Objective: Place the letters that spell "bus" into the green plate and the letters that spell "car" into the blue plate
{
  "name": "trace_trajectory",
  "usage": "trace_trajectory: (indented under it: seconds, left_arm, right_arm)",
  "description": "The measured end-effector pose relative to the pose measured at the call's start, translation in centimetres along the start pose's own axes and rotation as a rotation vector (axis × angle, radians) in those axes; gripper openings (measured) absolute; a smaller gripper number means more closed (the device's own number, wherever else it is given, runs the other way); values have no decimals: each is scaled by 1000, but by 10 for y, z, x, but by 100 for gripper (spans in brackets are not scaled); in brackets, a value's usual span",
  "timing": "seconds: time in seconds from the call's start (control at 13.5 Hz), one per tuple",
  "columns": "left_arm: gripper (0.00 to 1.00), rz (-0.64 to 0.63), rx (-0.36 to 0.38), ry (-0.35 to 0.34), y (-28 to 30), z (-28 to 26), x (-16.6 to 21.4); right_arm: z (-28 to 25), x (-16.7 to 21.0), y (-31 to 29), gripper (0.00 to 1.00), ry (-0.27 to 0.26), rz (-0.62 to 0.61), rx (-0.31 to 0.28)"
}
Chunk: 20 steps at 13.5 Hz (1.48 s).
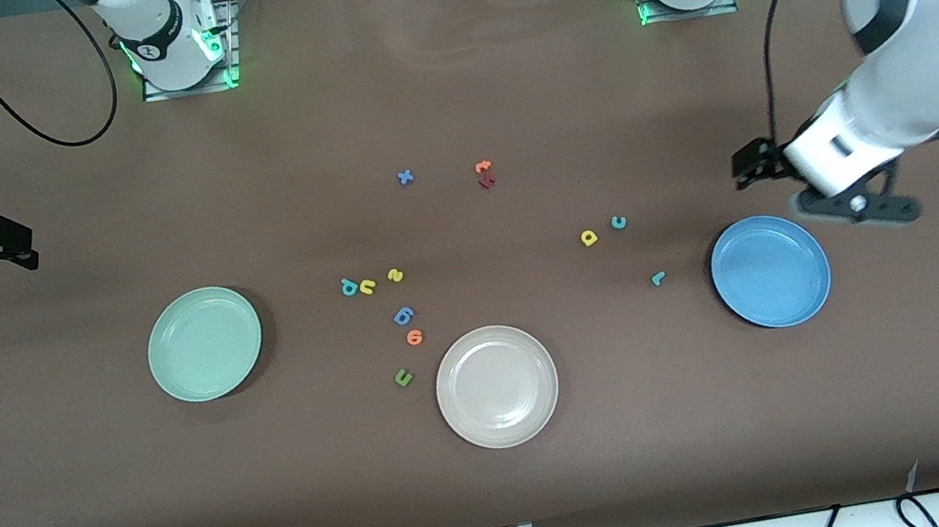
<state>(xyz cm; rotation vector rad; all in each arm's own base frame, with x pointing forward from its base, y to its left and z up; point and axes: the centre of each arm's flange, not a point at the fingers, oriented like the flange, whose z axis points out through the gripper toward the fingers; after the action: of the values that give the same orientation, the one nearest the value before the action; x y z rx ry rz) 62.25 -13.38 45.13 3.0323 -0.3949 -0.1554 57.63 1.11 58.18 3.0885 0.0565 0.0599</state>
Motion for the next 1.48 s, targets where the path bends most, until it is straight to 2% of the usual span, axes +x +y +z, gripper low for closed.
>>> trace_trajectory:
  seconds: [0.67, 0.96, 1.19, 1.33, 1.41, 1.48]
  left_arm:
    - [100, 72, -13, -16, 44, 167, 53]
    - [100, 77, -6, 59, 48, 247, 37]
    - [100, 122, 35, 64, 47, 278, 26]
    - [95, 166, 71, 66, 47, 280, 26]
    - [85, 189, 90, 64, 48, 281, 26]
    - [83, 202, 101, 63, 48, 283, 26]
  right_arm:
    - [0, 0, 0, 100, 0, 0, 0]
    - [1, 1, -2, 100, 0, -3, 0]
    - [12, 5, -19, 100, -15, -33, 3]
    - [30, 10, -41, 100, -22, -67, 5]
    - [40, 12, -51, 100, -12, -68, 7]
    - [53, 14, -62, 100, 1, -50, 9]
